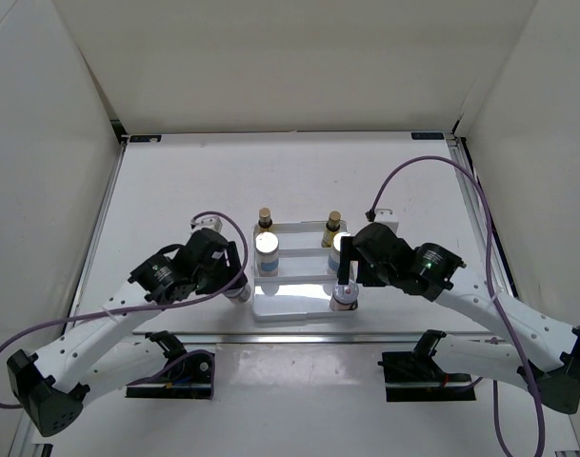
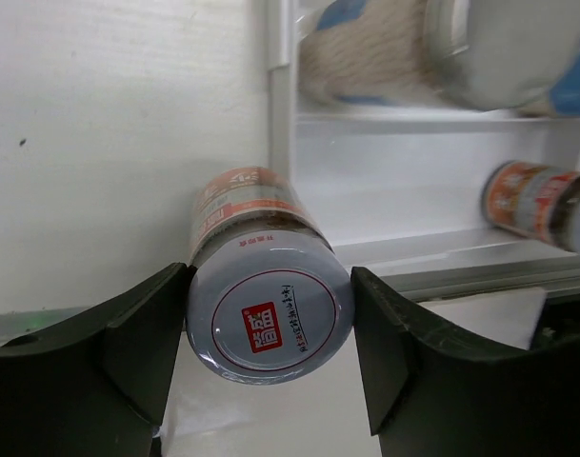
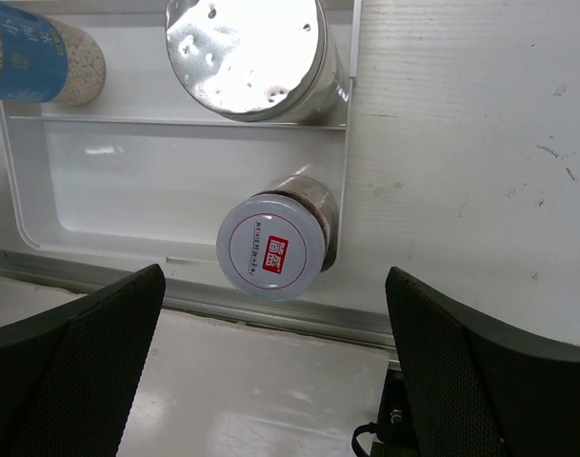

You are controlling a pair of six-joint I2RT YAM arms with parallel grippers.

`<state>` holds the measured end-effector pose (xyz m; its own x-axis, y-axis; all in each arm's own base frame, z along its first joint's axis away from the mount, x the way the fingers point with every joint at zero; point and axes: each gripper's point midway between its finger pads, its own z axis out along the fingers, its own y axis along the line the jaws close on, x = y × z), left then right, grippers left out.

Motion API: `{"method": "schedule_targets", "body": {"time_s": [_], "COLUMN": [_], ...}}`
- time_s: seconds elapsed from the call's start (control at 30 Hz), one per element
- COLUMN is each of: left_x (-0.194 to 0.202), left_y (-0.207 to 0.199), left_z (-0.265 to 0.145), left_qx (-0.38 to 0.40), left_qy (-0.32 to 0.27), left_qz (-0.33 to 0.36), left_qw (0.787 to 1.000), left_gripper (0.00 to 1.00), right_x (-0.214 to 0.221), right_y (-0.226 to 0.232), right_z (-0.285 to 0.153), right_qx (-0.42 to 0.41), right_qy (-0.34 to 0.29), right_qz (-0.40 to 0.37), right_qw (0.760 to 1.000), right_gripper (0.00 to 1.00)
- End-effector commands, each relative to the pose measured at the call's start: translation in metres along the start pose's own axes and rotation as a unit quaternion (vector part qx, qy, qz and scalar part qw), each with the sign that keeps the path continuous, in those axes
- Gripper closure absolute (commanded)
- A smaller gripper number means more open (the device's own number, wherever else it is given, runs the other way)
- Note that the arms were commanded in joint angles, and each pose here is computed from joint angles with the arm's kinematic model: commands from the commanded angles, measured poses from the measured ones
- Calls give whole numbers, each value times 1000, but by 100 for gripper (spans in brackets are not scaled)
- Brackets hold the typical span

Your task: Organize the condiment bottles

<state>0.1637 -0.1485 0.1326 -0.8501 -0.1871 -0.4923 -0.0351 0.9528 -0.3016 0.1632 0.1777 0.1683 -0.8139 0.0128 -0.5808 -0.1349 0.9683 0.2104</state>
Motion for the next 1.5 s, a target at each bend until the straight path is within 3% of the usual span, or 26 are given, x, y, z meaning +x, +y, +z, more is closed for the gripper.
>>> {"method": "schedule_targets", "body": {"time_s": [0.0,0.17,0.5,0.87,1.07,1.1,1.2,1.23,1.27,1.47], "left_x": [-39,-44,-29,-3,5,7,8,4,3,-21], "left_y": [-31,-59,-107,-92,-81,-80,-84,-88,-91,-118], "left_z": [-31,-36,-7,47,58,61,61,59,57,20], "left_qx": [60,93,118,55,30,25,30,36,43,97], "left_qy": [-62,-56,-35,-5,3,7,15,10,10,-17], "left_qz": [0,15,51,74,75,77,77,81,86,123], "left_qw": [996,994,991,996,997,997,996,996,995,988], "left_gripper": [89,89,89,86,57,43,20,4,0,0], "right_x": [0,-1,1,2,1,-1,-2,-2,-2,-7], "right_y": [-7,-8,-10,-14,-14,-13,-14,-16,-17,-27], "right_z": [-1,-1,-1,-3,-6,-5,-9,-9,-11,-24], "right_qx": [14,17,20,26,26,27,30,37,38,38], "right_qy": [-9,-12,-9,-9,-9,-8,-4,-5,-3,-27], "right_qz": [3,3,1,0,0,-5,-11,-13,-14,-12], "right_qw": [1000,1000,1000,1000,1000,1000,999,999,999,999], "right_gripper": [0,0,0,0,0,0,0,0,0,0]}}
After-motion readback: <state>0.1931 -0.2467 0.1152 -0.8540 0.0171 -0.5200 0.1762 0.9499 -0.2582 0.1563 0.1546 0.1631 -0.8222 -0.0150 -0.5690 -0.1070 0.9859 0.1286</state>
